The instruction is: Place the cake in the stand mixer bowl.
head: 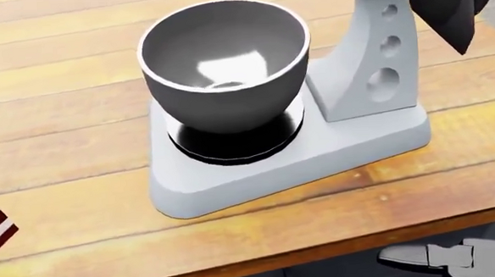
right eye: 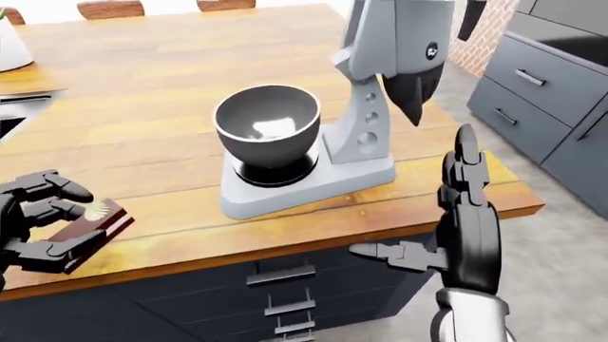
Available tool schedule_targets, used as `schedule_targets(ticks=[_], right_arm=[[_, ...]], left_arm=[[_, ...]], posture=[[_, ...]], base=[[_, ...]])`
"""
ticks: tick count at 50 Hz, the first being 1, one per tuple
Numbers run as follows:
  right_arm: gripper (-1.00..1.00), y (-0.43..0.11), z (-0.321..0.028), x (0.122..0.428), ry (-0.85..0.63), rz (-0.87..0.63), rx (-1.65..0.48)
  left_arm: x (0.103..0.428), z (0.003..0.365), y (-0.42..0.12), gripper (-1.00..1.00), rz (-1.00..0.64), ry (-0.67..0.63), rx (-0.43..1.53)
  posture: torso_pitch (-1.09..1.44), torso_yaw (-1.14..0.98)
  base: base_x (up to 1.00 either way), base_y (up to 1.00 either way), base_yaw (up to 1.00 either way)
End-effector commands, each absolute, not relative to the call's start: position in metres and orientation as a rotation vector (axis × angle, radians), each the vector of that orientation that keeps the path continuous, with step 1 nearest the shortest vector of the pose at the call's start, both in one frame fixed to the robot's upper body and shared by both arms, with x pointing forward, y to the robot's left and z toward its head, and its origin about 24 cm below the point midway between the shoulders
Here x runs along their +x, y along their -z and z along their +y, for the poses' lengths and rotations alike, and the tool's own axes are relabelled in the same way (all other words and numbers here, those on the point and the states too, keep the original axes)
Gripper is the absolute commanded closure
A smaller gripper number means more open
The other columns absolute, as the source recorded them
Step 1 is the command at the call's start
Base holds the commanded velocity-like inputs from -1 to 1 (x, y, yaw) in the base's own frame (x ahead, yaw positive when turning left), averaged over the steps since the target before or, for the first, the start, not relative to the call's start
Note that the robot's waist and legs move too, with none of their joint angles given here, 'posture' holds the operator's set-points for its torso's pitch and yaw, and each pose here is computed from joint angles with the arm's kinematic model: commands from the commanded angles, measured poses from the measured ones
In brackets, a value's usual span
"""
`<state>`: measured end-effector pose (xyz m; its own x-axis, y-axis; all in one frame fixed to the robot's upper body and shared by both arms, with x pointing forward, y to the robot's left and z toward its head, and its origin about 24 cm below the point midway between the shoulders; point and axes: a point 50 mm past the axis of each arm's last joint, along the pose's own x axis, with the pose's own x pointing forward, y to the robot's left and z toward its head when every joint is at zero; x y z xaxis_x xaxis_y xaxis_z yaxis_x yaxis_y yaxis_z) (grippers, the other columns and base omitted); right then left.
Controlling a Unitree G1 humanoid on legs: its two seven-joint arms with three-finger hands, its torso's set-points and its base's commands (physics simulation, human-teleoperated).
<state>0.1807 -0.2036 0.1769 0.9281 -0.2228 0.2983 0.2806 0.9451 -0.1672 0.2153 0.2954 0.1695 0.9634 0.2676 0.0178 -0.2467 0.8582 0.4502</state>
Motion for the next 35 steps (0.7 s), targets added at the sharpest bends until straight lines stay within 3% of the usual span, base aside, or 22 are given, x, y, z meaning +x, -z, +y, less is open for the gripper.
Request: schedule_targets(ticks=[1,35], right_arm=[[-1.00,-0.188,-0.201,0.177,0.260,-0.354,-0.224],[-1.00,-0.189,-0.203,0.175,0.266,-0.357,-0.222]], left_arm=[[0.212,0.296,-0.187,1.00,0.011,-0.282,0.477],[0.227,0.276,-0.280,1.00,-0.174,-0.258,0.522]], posture=[[0.00,0.00],[0.00,0.00]], base=[[0.00,0.00,0.00],[0.00,0.00,0.00]])
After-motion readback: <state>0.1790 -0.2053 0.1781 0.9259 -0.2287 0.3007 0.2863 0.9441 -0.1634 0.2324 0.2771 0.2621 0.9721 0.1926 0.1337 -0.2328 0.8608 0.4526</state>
